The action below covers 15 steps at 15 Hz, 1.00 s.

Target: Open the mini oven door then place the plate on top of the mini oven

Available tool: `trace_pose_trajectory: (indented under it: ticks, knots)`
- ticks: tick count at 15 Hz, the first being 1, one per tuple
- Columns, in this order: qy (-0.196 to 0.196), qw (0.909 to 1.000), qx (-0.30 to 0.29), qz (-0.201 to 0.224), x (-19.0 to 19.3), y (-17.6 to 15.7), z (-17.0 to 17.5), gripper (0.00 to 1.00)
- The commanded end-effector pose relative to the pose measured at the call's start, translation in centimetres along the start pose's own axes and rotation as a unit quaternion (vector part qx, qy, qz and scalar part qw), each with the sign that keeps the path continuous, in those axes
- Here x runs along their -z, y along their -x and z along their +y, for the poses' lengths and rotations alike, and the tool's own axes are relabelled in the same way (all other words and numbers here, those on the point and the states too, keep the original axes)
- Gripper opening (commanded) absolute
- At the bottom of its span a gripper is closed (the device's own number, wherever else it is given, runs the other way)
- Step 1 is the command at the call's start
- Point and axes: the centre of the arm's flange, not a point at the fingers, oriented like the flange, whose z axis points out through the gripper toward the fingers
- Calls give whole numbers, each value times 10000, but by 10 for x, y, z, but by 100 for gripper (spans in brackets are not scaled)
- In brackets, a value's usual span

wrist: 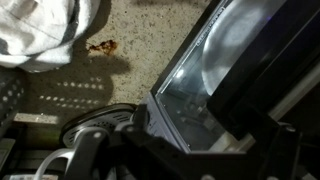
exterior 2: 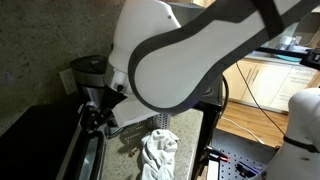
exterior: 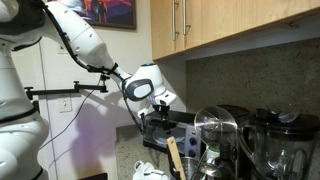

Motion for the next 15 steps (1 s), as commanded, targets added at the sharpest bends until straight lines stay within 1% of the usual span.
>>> trace_pose_trajectory:
  ticks: [1, 4, 6, 11, 15]
  knots:
    - [-164, 9997, -176, 33, -21, 12, -9, 100]
    - [-163, 9997, -188, -12, -32, 16, -13, 100]
    - [-73, 9998, -171, -58, -35, 16, -12, 100]
    - [154, 9995, -234, -138, -24, 20, -4, 100]
    - [143, 9992, -361, -52, -15, 31, 4, 100]
